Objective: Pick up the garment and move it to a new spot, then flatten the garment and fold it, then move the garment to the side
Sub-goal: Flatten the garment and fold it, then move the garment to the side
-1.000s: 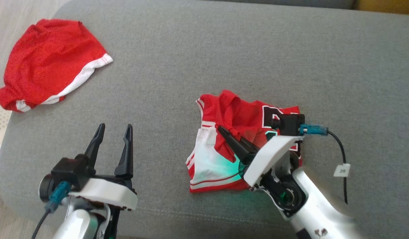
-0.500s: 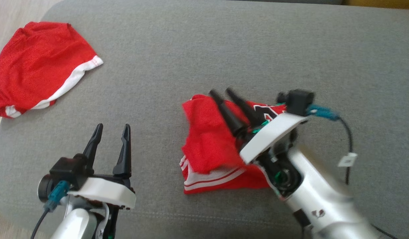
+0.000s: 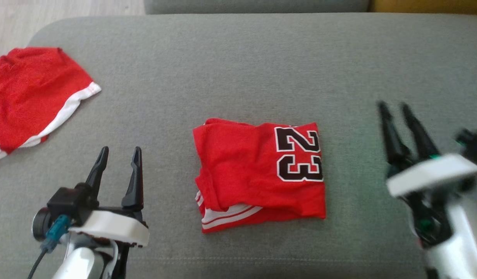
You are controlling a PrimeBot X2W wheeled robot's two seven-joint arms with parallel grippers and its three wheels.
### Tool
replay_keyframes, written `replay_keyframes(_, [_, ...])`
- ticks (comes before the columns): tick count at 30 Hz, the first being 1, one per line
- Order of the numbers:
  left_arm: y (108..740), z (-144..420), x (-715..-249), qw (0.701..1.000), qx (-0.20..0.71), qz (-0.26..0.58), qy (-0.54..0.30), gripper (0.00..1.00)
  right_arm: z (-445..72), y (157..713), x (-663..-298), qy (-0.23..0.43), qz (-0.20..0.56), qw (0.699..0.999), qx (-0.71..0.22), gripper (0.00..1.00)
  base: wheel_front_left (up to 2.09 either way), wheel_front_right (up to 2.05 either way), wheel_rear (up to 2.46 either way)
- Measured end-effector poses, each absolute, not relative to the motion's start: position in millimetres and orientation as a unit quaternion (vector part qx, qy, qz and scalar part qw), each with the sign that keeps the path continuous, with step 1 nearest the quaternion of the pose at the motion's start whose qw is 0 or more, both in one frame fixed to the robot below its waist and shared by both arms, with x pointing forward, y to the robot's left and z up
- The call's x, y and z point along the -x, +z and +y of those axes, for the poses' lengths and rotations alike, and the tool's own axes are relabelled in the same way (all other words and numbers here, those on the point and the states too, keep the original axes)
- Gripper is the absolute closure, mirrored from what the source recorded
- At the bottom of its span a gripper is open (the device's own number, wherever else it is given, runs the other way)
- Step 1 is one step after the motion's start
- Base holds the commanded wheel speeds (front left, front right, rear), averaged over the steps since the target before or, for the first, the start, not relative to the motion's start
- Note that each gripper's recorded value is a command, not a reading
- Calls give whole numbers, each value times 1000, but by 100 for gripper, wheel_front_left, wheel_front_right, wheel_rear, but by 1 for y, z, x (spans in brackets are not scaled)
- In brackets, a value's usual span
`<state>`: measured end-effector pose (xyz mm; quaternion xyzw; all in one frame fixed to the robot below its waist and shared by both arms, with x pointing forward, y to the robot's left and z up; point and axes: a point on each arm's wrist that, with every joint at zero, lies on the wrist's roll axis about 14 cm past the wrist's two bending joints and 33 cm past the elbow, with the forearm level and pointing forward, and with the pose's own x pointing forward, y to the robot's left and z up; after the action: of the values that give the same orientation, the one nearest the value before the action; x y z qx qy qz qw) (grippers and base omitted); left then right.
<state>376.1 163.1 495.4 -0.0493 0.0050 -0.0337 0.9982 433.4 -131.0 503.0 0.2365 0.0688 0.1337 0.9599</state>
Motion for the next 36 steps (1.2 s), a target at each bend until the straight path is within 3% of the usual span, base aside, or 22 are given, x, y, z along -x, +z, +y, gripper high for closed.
replay_keyframes(8, [499, 159, -373, 998, 41, 6, -46, 0, -186, 509, -398, 56, 50, 984, -162, 0, 0, 0, 0])
replay_keyframes(17, [507, 160, -357, 998, 30, 4, -51, 0, -189, 532, -371, 51, 26, 995, -81, 0, 0, 0, 0])
replay_keyframes(25, [509, 163, -339, 998, 25, 7, -49, 0, -182, 522, -346, 54, 48, 995, -74, 0, 0, 0, 0])
replay_keyframes(36, [511, 166, -332, 999, 18, 7, -48, 0, -176, 528, -343, 63, 38, 995, -65, 0, 0, 0, 0])
